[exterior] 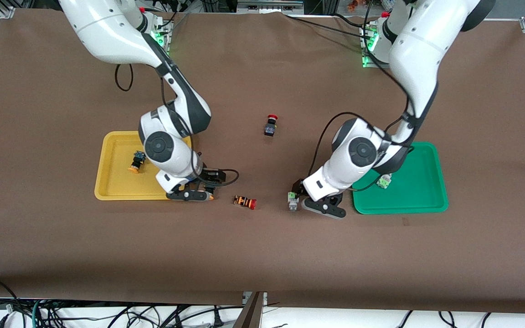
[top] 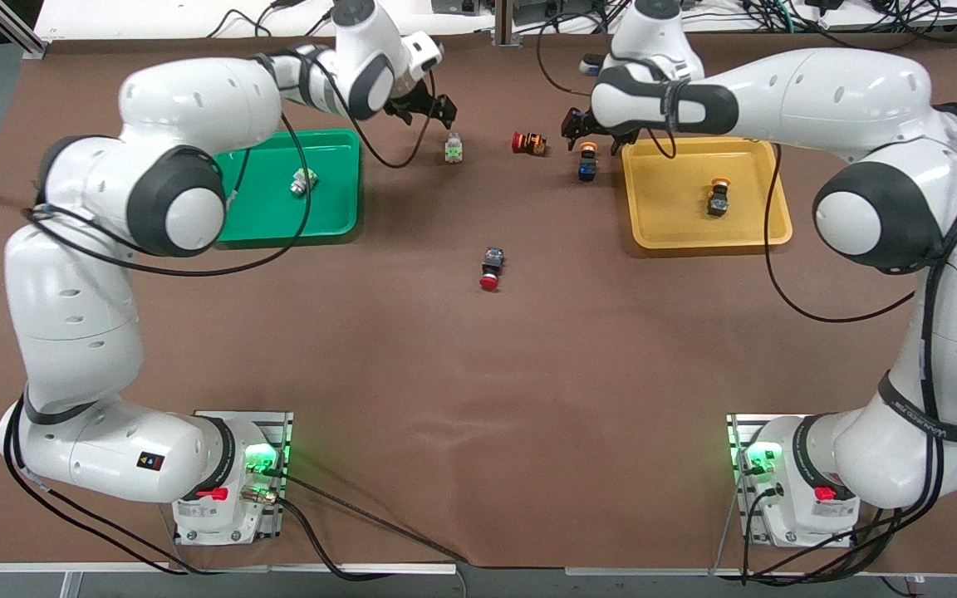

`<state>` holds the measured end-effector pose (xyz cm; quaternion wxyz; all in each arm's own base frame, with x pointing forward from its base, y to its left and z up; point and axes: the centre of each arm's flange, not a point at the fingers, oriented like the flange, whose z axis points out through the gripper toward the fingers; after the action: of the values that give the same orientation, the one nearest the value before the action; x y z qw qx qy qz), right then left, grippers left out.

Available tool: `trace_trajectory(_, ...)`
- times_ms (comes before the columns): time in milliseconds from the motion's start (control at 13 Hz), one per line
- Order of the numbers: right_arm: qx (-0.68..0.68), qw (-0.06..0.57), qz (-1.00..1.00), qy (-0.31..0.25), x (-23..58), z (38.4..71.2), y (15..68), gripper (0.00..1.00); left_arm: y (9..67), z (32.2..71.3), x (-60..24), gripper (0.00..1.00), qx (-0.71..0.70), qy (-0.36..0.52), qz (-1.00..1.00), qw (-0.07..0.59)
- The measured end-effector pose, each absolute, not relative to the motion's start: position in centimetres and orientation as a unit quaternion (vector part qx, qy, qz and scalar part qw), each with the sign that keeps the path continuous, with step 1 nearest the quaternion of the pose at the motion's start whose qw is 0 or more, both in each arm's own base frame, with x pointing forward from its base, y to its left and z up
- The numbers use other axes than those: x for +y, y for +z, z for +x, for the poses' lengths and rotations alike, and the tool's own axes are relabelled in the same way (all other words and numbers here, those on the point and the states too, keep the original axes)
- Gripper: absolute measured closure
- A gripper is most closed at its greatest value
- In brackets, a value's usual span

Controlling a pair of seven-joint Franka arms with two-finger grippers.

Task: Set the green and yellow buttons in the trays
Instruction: 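Grasp the second yellow button with the right gripper while the left gripper grasps green, then place the second buttons into their matching-colour trays with both grippers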

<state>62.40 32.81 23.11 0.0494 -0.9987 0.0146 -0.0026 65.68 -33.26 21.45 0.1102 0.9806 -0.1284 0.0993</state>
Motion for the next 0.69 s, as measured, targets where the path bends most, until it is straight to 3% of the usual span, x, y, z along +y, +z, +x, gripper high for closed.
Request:
trace_trajectory(385,0.005,0.048,-0.999,-0.025,33.2,62.5,20.2,0.0,18.9,65.3,-35.1,0.0,-0.143,0.124,0.975,0.118)
trace_trajectory(538,0.004,0.046,-0.999,-0.021,33.1,62.4,19.2,0.07,18.8,65.0,-35.6,0.0,-0.147,0.122,0.974,0.118)
trace_trajectory(615,0.005,0.044,-0.999,-0.018,33.0,62.4,18.8,0.16,18.4,64.6,-35.7,0.0,-0.15,0.117,0.975,0.116)
trace_trajectory(692,0.006,0.043,-0.999,-0.017,32.8,62.4,18.5,0.3,17.9,64.3,-35.7,0.09,-0.151,0.111,0.976,0.114)
